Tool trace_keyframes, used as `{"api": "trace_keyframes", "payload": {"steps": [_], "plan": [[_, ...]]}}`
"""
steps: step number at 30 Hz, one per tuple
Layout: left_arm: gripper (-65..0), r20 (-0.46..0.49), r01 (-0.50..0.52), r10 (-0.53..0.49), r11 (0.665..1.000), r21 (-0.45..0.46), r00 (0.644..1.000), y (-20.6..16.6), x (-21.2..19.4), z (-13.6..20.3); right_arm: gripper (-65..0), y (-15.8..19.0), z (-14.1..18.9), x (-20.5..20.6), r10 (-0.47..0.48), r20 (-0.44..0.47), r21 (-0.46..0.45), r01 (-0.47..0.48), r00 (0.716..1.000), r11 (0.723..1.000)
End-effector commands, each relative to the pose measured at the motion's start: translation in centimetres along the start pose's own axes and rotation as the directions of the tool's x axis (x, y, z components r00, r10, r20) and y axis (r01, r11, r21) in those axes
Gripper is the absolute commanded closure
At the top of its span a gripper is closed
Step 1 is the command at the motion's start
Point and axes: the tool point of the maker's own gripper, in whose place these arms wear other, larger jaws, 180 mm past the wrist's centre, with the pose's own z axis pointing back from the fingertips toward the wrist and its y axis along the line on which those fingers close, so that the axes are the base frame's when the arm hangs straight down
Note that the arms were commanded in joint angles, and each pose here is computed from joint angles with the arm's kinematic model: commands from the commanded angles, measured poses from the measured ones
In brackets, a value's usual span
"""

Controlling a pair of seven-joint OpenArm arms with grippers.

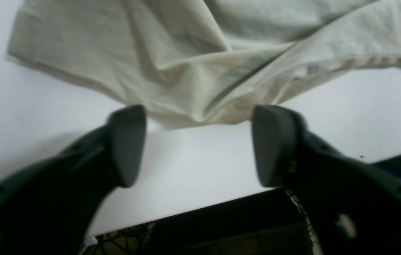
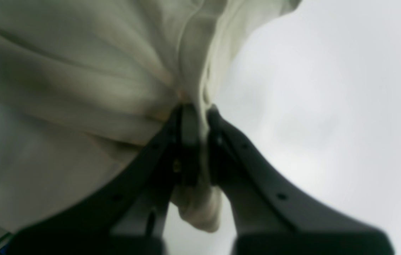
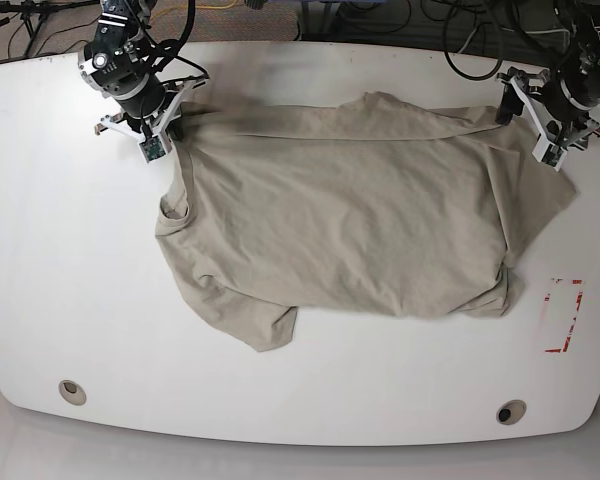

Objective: Fold the T-shirt properly
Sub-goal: 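Lay the stretched shirt flat and open the left gripper, then regrasp the shirt edge with the left gripper beside the right gripper's hold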

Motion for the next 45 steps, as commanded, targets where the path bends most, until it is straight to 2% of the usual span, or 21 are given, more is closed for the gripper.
{"api": "trace_keyframes", "payload": {"steps": [1,6,12,19,25,31,45], "plan": [[-48.1,0.063,-0.013,0.009,0.998,0.063,0.998,2.2,1.6,1.2,0.0,-0.3,0.4,1.1,0.01,0.039,-0.012,-0.009,0.999,1.0],[-48.5,0.19,-0.105,0.08,0.986,0.127,0.979,5.3,4.2,2.8,0.0,-0.3,0.3,1.5,0.013,0.046,-0.011,-0.013,0.999,1.0],[-48.5,0.283,-0.219,0.163,0.959,0.179,0.945,9.4,5.9,3.3,0.0,-0.3,0.2,1.9,0.012,0.059,-0.008,-0.012,0.998,1.0],[-48.5,0.237,-0.327,0.275,0.918,0.222,0.932,14.1,4.2,1.3,0.0,0.2,0.1,2.2,-0.006,0.067,-0.001,0.006,0.998,1.0],[-48.5,0.188,-0.411,0.378,0.891,0.191,0.907,15.4,2.3,-1.1,0.0,0.2,0.1,2.3,-0.006,0.07,-0.002,0.006,0.997,1.0],[-48.5,0.203,-0.454,0.42,0.876,0.164,0.884,16.0,1.8,-2.2,0.0,0.4,0.0,2.4,-0.012,0.076,0.005,0.011,0.997,1.0],[-48.5,0.132,-0.455,0.445,0.888,0.063,0.886,13.4,1.5,-6.7,0.0,0.4,0.0,2.4,-0.012,0.076,0.005,0.011,0.997,1.0]]}}
